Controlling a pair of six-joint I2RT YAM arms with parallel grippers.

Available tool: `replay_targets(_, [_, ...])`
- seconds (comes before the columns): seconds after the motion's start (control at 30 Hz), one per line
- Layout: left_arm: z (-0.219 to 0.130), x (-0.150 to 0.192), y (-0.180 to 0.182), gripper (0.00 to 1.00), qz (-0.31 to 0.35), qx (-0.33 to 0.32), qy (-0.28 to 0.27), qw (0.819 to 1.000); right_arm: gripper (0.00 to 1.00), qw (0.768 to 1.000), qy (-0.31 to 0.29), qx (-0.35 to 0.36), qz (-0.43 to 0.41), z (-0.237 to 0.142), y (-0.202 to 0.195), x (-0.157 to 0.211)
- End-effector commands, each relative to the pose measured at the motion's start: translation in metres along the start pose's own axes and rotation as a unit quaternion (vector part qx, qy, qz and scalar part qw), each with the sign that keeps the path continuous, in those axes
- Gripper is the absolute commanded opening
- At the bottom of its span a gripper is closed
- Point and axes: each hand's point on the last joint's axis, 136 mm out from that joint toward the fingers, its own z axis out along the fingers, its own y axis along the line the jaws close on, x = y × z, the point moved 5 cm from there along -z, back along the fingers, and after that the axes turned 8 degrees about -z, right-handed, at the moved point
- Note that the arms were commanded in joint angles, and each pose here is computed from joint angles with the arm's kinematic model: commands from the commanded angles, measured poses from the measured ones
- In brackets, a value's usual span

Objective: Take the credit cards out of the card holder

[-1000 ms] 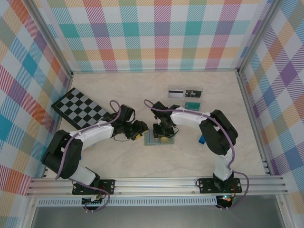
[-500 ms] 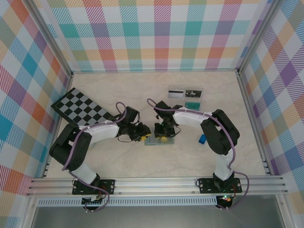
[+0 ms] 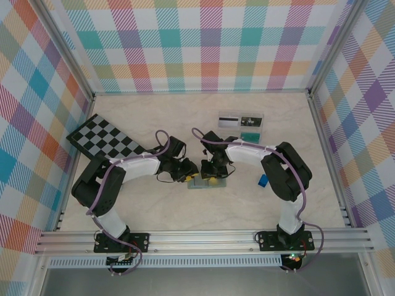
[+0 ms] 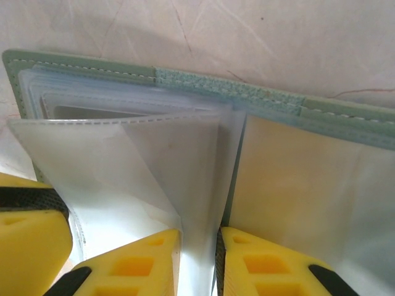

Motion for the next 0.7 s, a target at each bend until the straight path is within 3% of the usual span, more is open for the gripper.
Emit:
replay_targets(0.0, [0.004, 0.002, 0.01, 0.29, -0.001, -0.037, 0.001, 0.999, 0.22, 0.999, 0.041, 0.028, 0.013, 0.017, -0.016, 0.02])
replay_targets(0.67, [0.009, 0.006, 0.001, 0.24, 0.025, -0.021, 0.026, 0.999, 0.19, 0.998, 0.05, -0.014, 0.019, 0.021, -0.011, 0.021])
